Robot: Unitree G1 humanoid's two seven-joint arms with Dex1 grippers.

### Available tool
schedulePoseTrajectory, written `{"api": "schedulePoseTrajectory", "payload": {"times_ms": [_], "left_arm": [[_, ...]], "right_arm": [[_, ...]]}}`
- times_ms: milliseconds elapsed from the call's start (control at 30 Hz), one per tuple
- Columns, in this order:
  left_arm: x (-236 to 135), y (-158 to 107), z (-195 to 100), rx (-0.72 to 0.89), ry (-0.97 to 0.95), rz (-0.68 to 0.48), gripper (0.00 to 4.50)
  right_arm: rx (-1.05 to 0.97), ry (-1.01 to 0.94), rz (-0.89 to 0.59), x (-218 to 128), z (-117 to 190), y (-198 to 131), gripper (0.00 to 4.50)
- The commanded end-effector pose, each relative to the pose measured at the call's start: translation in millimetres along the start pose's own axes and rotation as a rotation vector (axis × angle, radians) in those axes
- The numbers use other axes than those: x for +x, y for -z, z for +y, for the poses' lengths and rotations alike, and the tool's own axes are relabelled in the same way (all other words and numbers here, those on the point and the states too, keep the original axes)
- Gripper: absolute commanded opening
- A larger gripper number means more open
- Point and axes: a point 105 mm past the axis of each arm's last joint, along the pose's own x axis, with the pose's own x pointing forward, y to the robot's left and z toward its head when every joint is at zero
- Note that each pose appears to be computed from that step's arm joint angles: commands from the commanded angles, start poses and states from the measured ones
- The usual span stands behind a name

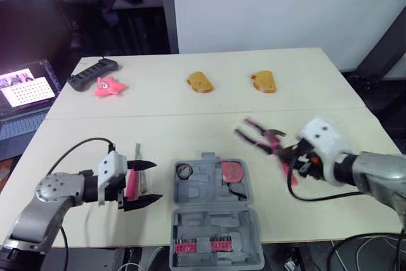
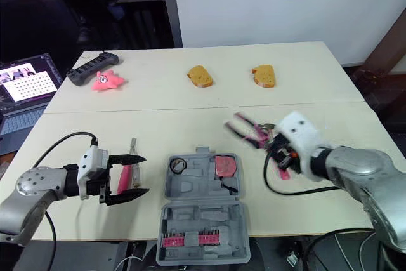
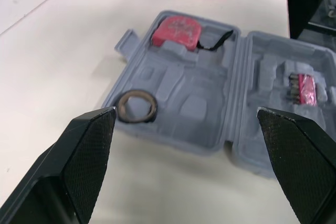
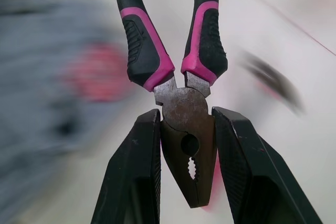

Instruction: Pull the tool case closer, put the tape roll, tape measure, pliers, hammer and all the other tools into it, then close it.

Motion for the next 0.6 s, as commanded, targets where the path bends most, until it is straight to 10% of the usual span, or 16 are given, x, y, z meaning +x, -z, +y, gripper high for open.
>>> {"api": "schedulePoseTrajectory", "payload": {"times_ms": [33,600], "left_arm": [[-11,-2,0,0.019,0.015,0.015,4.5],[-25,10,-15,0.02,0.047,0.061,4.5]], "right_arm": [[-0.117,-0.182,0.031,7,22,-14,0.97],[-0.48,-0.359,0.245,88,53,-36,0.97]]}}
